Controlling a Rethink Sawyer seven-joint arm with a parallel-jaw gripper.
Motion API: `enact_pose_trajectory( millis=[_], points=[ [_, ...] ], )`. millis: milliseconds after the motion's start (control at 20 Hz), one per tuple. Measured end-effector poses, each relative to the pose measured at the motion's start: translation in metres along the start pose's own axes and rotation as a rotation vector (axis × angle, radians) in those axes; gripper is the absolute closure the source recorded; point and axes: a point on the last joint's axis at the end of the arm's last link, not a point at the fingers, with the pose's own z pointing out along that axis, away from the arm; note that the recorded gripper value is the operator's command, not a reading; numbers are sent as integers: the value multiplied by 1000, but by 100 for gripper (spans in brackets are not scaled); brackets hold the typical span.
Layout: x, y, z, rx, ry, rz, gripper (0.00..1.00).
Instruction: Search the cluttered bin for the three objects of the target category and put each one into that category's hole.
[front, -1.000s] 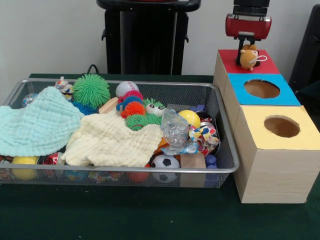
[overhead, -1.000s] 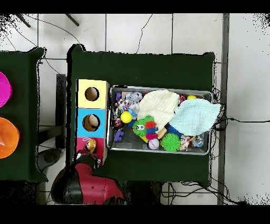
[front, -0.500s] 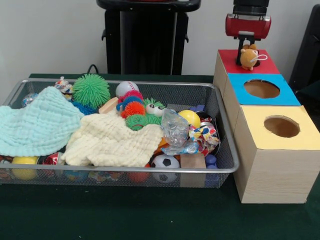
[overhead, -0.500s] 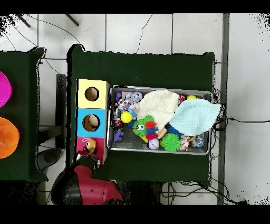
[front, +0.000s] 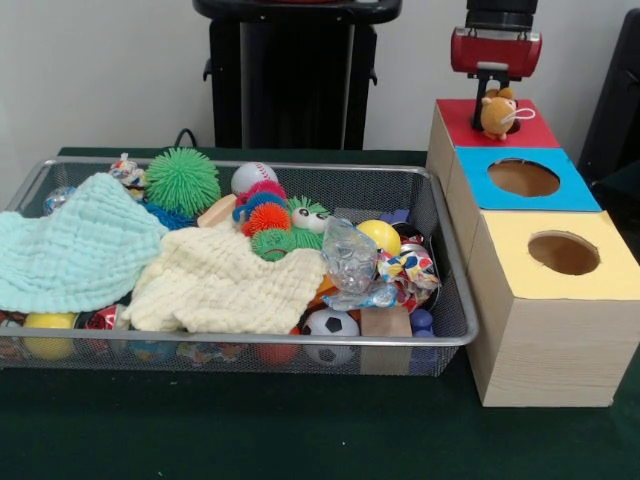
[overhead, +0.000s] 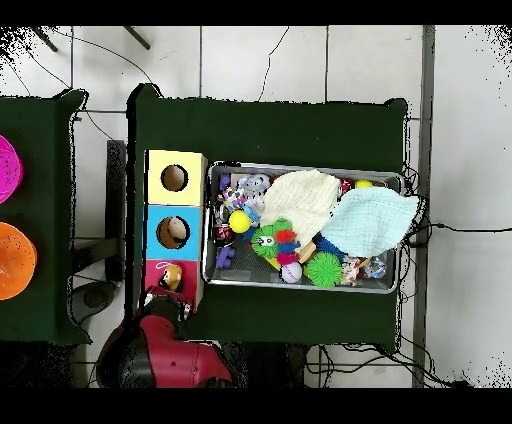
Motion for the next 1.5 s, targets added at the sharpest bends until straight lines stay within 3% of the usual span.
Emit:
enact_pose_trajectory(
  millis=[200,250,500,800,1500],
  points=[
    [1,0,0,0,-6,-2,100],
    [3,1,0,-2,-20,-8,0],
    [7,13,-1,-21,-52,-35,0],
    [15,16,0,-3,-110,-40,0],
    [17,16,0,-3,-127,-43,0]
  ],
)
